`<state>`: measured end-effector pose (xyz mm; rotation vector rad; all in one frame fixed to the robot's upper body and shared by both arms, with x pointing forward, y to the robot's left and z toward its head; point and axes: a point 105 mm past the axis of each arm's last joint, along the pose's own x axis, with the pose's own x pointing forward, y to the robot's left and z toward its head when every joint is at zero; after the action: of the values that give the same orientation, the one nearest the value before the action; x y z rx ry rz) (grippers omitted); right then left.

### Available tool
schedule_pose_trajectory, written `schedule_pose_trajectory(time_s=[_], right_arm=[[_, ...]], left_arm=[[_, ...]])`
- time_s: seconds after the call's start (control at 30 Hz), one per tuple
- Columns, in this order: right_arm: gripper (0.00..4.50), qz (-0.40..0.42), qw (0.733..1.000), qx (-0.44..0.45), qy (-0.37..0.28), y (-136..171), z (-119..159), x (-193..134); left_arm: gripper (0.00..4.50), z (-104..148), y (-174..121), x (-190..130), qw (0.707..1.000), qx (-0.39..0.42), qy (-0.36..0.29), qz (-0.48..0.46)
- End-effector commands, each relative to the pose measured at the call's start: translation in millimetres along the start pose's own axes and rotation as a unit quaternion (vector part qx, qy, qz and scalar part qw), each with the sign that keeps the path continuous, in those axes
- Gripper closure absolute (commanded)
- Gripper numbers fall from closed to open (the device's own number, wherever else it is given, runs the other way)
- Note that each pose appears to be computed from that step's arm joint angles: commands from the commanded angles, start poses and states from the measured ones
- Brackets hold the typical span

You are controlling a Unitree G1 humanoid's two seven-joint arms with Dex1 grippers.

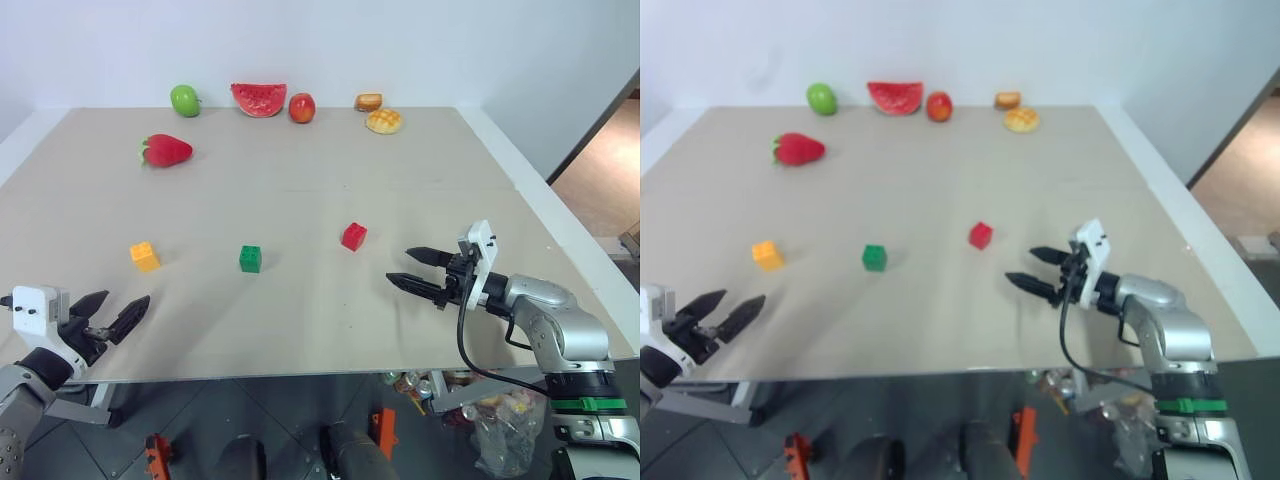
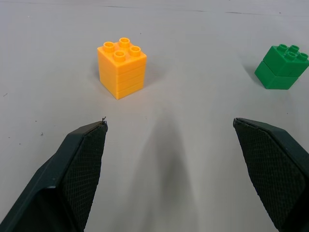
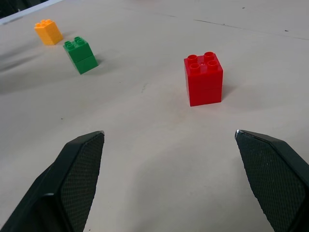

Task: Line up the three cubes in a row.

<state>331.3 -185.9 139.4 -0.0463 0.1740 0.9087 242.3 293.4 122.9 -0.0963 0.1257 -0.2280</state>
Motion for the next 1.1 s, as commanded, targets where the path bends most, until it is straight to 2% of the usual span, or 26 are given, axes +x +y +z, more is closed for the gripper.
schedule_pose_trajectory(time_s=[0.03, 0.3, 0.43, 0.53, 0.6, 0.9, 1.1], right_arm=[[0.00, -0.009, 1.000, -0.022, -0.016, -1.7, 12.6, 1.5], [0.00, -0.061, 0.997, -0.030, -0.029, -12.8, 13.5, 9.0], [0.00, -0.071, 0.996, -0.038, -0.027, -17.3, 13.5, 16.6], [0.00, -0.051, 0.997, -0.050, -0.017, -18.6, 12.4, 37.6], [0.00, -0.044, 0.998, -0.048, -0.015, -21.9, 11.1, 48.0], [0.00, -0.049, 0.998, -0.049, -0.013, -40.7, 8.4, 68.2], [0.00, -0.040, 0.998, -0.049, -0.021, -41.1, 10.2, 81.1]], left_arm=[[0.18, 12.7, -11.8, 8.0, 0.999, 0.014, -0.017, -0.029], [0.18, 18.3, -39.1, 23.0, 0.995, 0.039, -0.012, -0.095], [0.18, 29.2, -67.9, 31.8, 0.986, 0.043, -0.023, -0.163], [0.18, 26.8, -126.3, 43.2, 0.946, 0.100, 0.003, -0.309], [0.18, 23.1, -144.8, 47.7, 0.924, 0.127, 0.019, -0.359], [0.18, 21.0, -168.0, 68.8, 0.892, 0.160, 0.015, -0.423], [0.18, 22.4, -174.6, 76.1, 0.884, 0.163, 0.002, -0.438]])
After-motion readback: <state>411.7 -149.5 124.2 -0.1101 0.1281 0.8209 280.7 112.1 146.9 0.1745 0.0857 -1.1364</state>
